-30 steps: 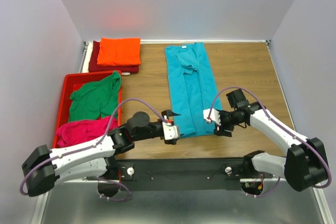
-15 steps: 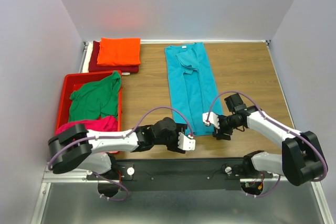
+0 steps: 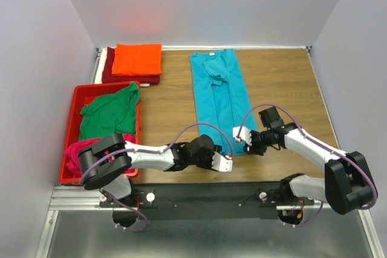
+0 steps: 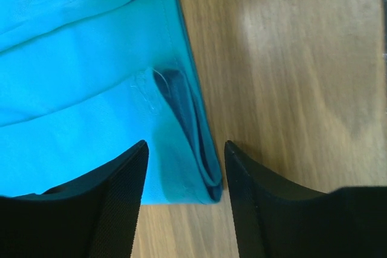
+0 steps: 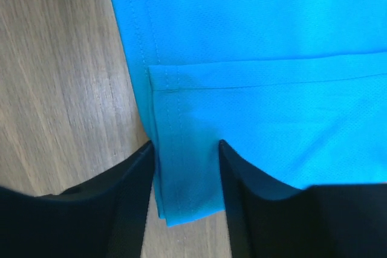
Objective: Fold and stack the t-shirts
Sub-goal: Fold the tshirt
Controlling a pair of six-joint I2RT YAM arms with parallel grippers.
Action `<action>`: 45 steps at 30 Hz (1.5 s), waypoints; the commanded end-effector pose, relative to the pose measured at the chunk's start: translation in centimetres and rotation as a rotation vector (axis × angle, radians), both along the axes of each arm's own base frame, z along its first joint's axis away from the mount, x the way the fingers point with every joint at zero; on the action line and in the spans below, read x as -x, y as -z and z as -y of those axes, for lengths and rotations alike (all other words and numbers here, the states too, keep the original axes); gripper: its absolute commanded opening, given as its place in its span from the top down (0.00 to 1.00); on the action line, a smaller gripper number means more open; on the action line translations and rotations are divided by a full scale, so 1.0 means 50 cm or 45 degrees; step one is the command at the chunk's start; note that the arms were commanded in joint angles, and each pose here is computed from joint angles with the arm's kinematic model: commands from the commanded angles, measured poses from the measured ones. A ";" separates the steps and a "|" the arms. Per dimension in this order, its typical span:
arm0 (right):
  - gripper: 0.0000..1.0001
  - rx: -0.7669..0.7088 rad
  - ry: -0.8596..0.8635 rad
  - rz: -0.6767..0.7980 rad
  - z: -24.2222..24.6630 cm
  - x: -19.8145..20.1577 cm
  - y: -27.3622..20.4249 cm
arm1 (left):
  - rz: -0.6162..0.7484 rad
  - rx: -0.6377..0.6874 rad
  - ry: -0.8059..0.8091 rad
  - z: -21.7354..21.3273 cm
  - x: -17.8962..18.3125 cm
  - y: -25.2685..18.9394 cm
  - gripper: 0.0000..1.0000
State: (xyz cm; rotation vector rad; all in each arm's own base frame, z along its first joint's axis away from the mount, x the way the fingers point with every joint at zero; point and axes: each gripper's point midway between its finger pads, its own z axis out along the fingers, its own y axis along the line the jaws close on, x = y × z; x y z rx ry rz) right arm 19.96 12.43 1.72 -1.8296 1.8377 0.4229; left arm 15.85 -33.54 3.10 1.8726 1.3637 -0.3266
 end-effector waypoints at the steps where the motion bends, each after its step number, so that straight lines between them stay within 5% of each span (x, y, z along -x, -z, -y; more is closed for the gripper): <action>1: 0.50 0.166 0.045 -0.012 0.048 0.006 0.049 | 0.026 -0.101 -0.037 -0.020 -0.010 0.031 0.44; 5: 0.64 0.200 0.059 -0.031 0.057 0.007 0.058 | 0.026 -0.122 -0.032 -0.020 -0.011 0.040 0.54; 9: 0.78 0.205 0.079 -0.048 0.058 0.006 0.060 | -0.008 -0.144 -0.010 -0.019 -0.002 0.054 0.74; 12: 0.82 0.187 0.093 -0.056 0.051 0.002 0.054 | -0.017 -0.156 0.006 -0.013 -0.001 0.058 0.80; 15: 0.99 0.169 0.128 -0.074 0.045 -0.003 0.039 | -0.001 -0.152 0.009 -0.012 -0.005 0.050 0.91; 18: 0.99 0.151 0.151 -0.084 0.039 -0.008 0.025 | 0.025 -0.137 -0.007 -0.013 -0.015 0.037 1.00; 36: 1.00 -0.037 0.271 -0.015 -0.011 -0.061 -0.103 | 0.155 0.102 -0.046 -0.021 -0.061 -0.108 1.00; 45: 0.99 0.038 0.408 0.106 -0.011 -0.208 -0.164 | 0.259 0.173 -0.189 -0.038 -0.225 -0.186 1.00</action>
